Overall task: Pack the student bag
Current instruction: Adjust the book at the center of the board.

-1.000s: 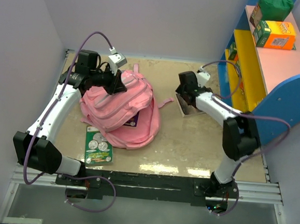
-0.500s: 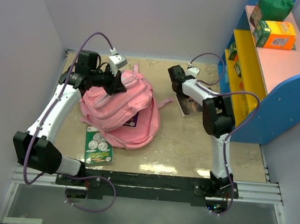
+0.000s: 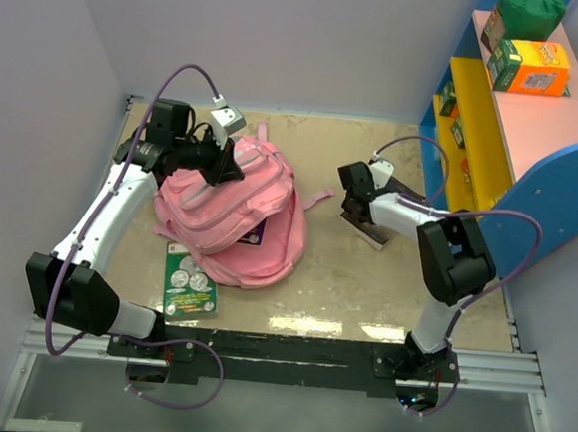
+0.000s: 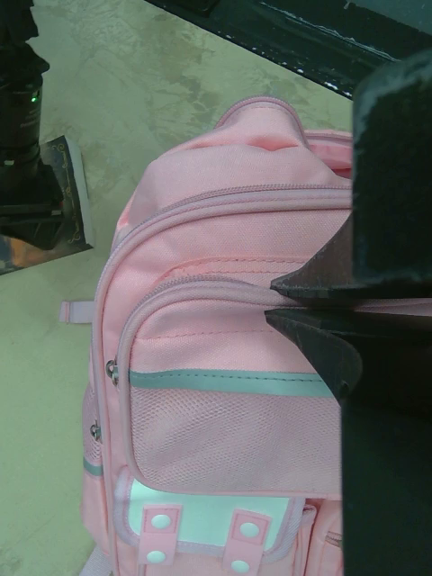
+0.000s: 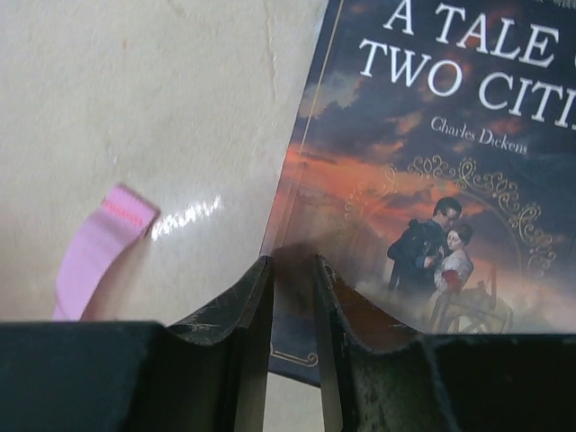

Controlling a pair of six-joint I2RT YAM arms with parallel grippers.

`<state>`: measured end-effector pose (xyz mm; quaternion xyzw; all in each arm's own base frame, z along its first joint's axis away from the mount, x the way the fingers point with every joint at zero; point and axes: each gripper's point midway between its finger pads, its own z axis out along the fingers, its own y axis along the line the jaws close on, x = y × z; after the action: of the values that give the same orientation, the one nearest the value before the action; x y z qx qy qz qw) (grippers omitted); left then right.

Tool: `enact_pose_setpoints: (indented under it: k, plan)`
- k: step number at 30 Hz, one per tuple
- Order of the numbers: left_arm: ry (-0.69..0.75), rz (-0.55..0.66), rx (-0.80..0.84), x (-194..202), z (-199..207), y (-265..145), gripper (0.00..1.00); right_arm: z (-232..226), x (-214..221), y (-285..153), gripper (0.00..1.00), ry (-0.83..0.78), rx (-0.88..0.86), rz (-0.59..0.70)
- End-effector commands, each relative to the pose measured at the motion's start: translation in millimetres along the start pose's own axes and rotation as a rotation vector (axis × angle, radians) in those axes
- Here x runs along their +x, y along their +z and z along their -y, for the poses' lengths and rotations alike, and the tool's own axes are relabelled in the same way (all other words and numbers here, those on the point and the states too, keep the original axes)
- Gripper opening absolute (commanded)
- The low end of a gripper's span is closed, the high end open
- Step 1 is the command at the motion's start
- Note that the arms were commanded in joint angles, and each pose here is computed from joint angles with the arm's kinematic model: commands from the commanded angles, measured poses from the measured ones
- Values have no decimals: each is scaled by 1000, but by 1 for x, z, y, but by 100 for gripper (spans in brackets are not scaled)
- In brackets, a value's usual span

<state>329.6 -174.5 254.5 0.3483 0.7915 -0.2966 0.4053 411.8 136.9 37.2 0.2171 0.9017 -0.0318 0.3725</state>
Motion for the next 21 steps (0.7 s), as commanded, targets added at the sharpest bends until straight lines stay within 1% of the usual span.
enact_pose_setpoints:
  k: [1,2,4,5,8,10,11,12,13,15,17,21]
  plan:
    - [119,128,-18,-41,2,-18,0,10,101,-24,27,-94,-73,-275]
    - [122,128,-20,-41,2,-18,0,15,114,-30,27,-108,-81,-298]
    - [123,126,-19,-41,3,-19,0,8,124,-44,27,-105,-139,-326]
    - [121,126,-19,-41,3,-20,0,14,132,-48,27,-114,-132,-337]
    - [120,127,-15,-42,4,-20,0,17,125,-60,32,-104,-124,-312]
    - [120,133,-10,-45,5,-21,0,21,102,-72,39,-92,-108,-255]
    - [118,132,-7,-44,6,-21,0,19,82,-75,41,-79,-98,-200]
    - [119,135,-4,-46,7,-22,0,21,70,-79,46,-69,-85,-172]
    - [118,134,-4,-45,7,-22,0,26,55,-87,48,-58,-73,-145]
    - [123,136,-8,-46,7,-23,0,37,21,-87,53,-18,-28,-61]
    - [121,137,-6,-46,7,-23,0,61,-2,-80,56,38,25,-36]
    - [120,138,1,-46,9,-22,0,94,-14,-60,61,48,87,-38]
